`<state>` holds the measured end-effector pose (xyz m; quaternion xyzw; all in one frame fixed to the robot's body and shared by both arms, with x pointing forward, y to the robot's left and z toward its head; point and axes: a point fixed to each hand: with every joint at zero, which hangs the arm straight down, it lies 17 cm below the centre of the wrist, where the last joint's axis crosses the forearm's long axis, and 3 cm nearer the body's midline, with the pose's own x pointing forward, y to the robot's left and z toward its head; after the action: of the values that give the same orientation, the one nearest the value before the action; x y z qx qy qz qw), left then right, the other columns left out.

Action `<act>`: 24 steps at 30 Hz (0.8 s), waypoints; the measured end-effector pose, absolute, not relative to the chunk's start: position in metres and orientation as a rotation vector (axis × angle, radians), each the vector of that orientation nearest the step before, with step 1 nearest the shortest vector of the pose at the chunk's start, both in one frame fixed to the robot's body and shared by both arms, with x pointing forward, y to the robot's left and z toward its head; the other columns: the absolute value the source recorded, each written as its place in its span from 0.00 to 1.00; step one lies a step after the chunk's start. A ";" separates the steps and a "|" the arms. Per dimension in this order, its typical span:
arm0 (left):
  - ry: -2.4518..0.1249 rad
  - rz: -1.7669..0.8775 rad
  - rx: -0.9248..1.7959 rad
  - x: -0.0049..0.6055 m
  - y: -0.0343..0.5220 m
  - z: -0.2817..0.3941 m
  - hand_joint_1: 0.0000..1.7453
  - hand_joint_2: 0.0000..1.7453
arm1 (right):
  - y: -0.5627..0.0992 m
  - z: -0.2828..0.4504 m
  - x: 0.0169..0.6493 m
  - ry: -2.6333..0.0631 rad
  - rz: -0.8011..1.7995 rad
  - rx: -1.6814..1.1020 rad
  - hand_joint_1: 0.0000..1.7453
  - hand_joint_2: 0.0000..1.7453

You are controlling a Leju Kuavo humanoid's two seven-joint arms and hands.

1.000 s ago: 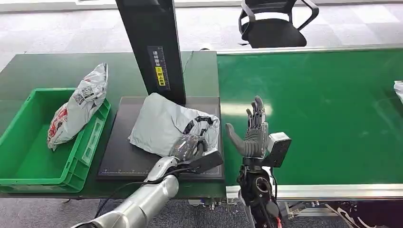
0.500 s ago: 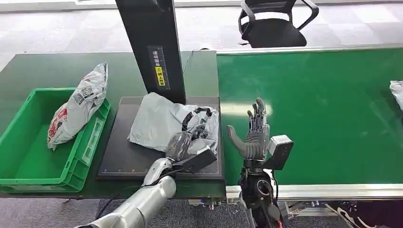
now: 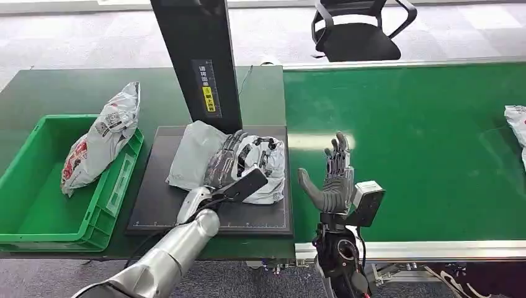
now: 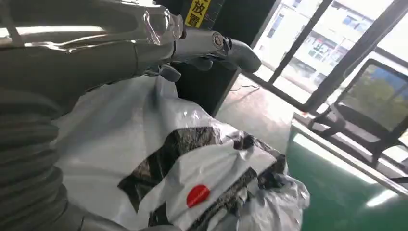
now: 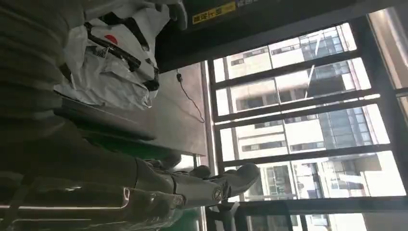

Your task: Moved the parcel from conveyor to table for the left to box.

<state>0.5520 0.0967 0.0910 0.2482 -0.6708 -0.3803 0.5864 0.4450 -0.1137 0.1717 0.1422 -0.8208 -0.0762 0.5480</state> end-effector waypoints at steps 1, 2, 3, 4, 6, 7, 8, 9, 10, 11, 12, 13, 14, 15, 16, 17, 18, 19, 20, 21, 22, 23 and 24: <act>-1.541 -0.896 0.599 0.556 0.101 0.092 0.00 1.00 | -0.113 0.172 0.445 -1.944 -0.177 0.338 0.00 1.00; -1.519 -0.904 0.618 0.559 0.105 0.092 0.00 1.00 | -0.113 0.172 0.445 -1.944 -0.176 0.338 0.00 1.00; -1.494 -0.917 0.637 0.562 0.109 0.091 0.00 1.00 | -0.113 0.173 0.445 -1.946 -0.176 0.339 0.00 1.00; -1.462 -0.931 0.655 0.564 0.113 0.088 0.00 1.00 | -0.113 0.173 0.445 -1.946 -0.176 0.339 0.00 1.00; -1.400 -0.959 0.681 0.565 0.121 0.080 0.00 1.00 | -0.113 0.173 0.444 -1.946 -0.176 0.341 0.00 1.00; -1.374 -0.977 0.688 0.564 0.124 0.075 0.00 1.00 | -0.113 0.173 0.444 -1.946 -0.175 0.341 0.00 1.00; -1.353 -0.991 0.693 0.563 0.126 0.071 0.00 1.00 | -0.113 0.173 0.444 -1.946 -0.175 0.342 0.00 1.00; -1.330 -1.004 0.695 0.562 0.128 0.066 0.00 1.00 | -0.113 0.173 0.444 -1.945 -0.175 0.342 0.00 1.00; -1.307 -1.019 0.697 0.561 0.130 0.062 0.00 1.00 | -0.113 0.173 0.444 -1.945 -0.175 0.344 0.00 1.00; -1.289 -1.035 0.699 0.560 0.132 0.058 0.00 1.00 | -0.113 0.173 0.444 -1.945 -0.175 0.346 0.00 1.00; -1.273 -1.048 0.701 0.559 0.133 0.055 0.00 1.00 | -0.113 0.173 0.444 -1.945 -0.175 0.348 0.00 1.00; -1.259 -1.059 0.702 0.559 0.134 0.052 0.00 1.00 | -0.113 0.173 0.444 -1.945 -0.175 0.350 0.00 1.00; -1.247 -1.074 0.703 0.558 0.134 0.050 0.00 1.00 | -0.113 0.173 0.444 -1.945 -0.175 0.351 0.00 1.00; -1.240 -1.086 0.704 0.558 0.134 0.049 0.00 1.00 | -0.112 0.173 0.444 -1.945 -0.176 0.352 0.00 1.00; -1.234 -1.096 0.706 0.557 0.134 0.048 0.00 1.00 | -0.113 0.173 0.444 -1.945 -0.176 0.352 0.00 1.00; -1.230 -1.103 0.706 0.557 0.133 0.048 0.00 1.00 | -0.113 0.173 0.444 -1.945 -0.177 0.352 0.00 1.00; -1.227 -1.111 0.707 0.557 0.133 0.047 0.00 1.00 | -0.113 0.173 0.444 -1.944 -0.177 0.352 0.00 1.00; -1.224 -1.118 0.706 0.557 0.132 0.047 0.00 1.00 | -0.113 0.173 0.444 -1.944 -0.178 0.352 0.00 1.00; -1.223 -1.123 0.706 0.557 0.132 0.047 0.00 1.00 | -0.113 0.173 0.444 -1.944 -0.179 0.352 0.00 1.00; -1.221 -1.129 0.704 0.557 0.132 0.047 0.00 1.00 | -0.113 0.173 0.444 -1.944 -0.179 0.351 0.00 1.00; -1.220 -1.132 0.701 0.557 0.131 0.047 0.28 1.00 | -0.114 0.173 0.444 -1.944 -0.179 0.351 0.00 1.00; -1.219 -1.134 0.700 0.557 0.131 0.047 0.87 1.00 | -0.114 0.173 0.444 -1.944 -0.179 0.351 0.00 1.00; -1.216 -1.141 0.694 0.556 0.130 0.045 0.98 1.00 | -0.114 0.173 0.444 -1.944 -0.180 0.350 0.00 1.00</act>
<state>0.5564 0.1302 0.0453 0.3018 -0.5287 -0.4959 0.6193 0.4441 -0.1144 0.1726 0.1476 -0.8203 -0.0761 0.5473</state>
